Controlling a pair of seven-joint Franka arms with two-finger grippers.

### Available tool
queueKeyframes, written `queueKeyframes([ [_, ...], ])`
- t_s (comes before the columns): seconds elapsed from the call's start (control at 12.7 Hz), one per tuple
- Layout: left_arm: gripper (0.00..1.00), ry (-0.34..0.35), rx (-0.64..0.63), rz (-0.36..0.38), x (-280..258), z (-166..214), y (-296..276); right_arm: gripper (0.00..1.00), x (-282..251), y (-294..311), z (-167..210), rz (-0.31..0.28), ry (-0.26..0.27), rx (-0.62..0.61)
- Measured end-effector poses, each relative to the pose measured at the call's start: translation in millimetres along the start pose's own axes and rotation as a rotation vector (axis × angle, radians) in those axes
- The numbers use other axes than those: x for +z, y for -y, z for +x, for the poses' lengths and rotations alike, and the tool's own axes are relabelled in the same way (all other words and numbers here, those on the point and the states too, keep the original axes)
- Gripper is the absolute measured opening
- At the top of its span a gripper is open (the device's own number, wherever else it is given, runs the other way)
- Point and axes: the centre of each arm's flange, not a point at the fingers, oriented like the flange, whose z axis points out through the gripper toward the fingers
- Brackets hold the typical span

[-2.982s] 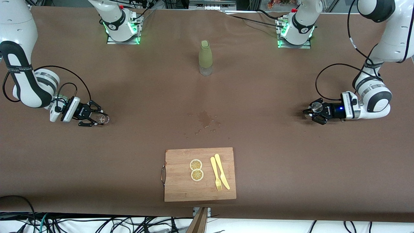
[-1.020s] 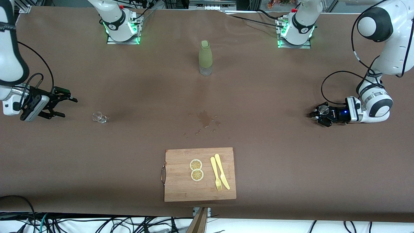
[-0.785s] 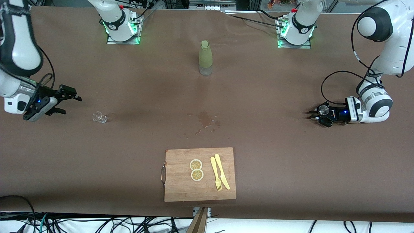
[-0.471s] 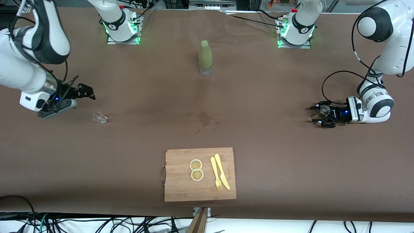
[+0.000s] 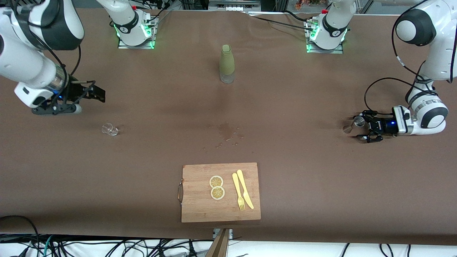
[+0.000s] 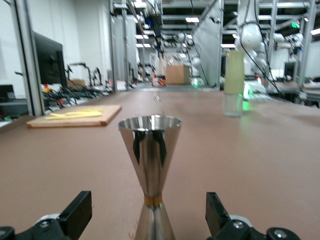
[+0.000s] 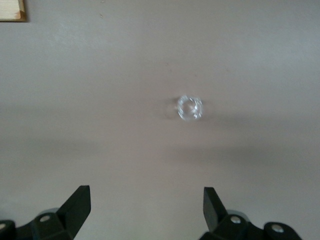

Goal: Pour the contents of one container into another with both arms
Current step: 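Raise the right gripper away while the left gripper sets down the jigger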

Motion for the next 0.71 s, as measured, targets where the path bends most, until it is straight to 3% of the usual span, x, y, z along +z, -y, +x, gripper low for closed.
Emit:
queueKeyframes([
  [0.31,1.0,0.151,0.023,-0.121,-40,40,16,1.0,-77,-22,-37,-0.01,0.065,0.057],
  [0.71,1.0,0.367,0.001,-0.175,-77,157,45,1.0,-130,-60,-37,0.012,-0.042,0.14],
])
